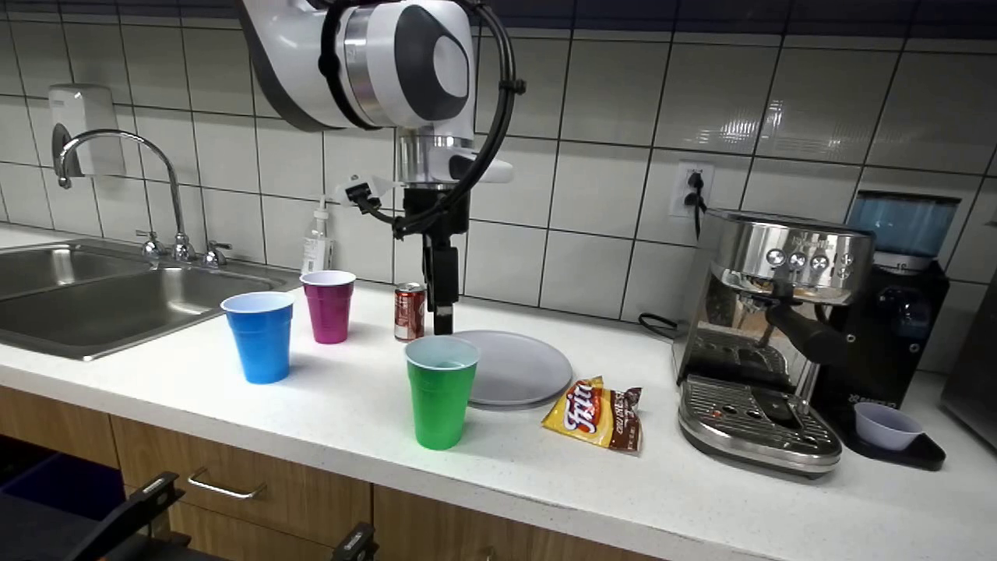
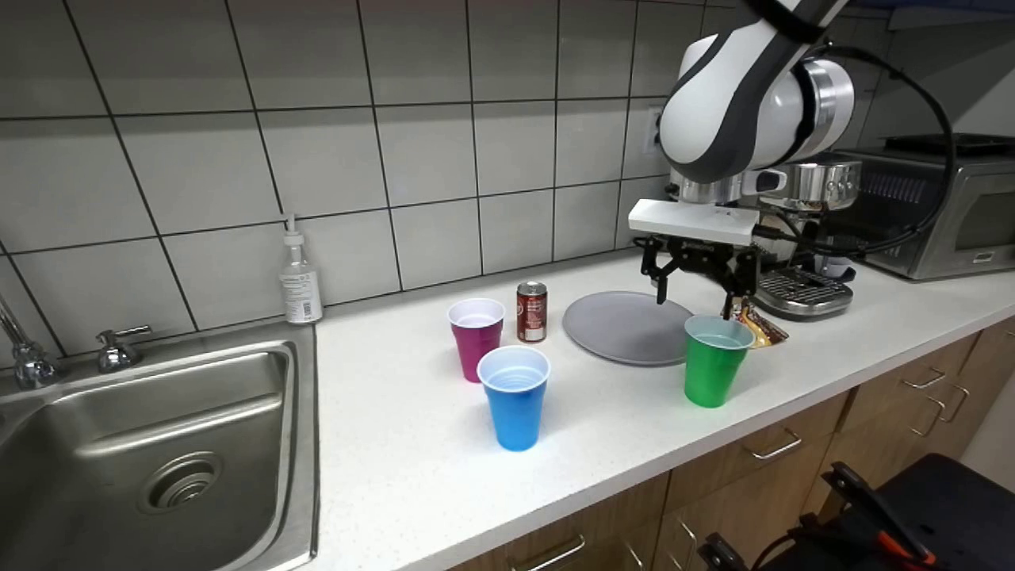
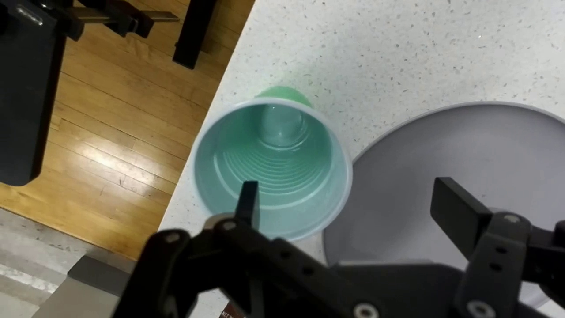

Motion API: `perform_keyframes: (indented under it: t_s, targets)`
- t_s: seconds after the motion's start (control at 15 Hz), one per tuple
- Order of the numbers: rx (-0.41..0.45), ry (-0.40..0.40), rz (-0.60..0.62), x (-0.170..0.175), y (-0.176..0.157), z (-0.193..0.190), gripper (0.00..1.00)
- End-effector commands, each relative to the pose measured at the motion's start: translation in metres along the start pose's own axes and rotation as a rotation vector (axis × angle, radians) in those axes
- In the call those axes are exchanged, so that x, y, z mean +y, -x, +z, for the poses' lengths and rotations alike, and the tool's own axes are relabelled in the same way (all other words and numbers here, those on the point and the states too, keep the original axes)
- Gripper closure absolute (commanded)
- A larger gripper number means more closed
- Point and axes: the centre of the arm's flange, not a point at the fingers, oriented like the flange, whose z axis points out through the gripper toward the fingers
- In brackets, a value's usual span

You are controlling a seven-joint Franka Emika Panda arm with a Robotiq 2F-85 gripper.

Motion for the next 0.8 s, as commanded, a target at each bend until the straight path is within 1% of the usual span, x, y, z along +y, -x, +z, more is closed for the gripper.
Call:
perform_keyframes:
  t_s: [0.0, 0.67, 0.73]
  targets:
    - [0.005, 0.026, 0.021, -0.001, 0.004, 0.006, 0.0]
    - [-0.019, 0.055, 0.023, -0.001, 0.005, 0.027, 0.0]
    - [-0.019, 0.058, 0.023, -0.001, 0.005, 0.028, 0.14]
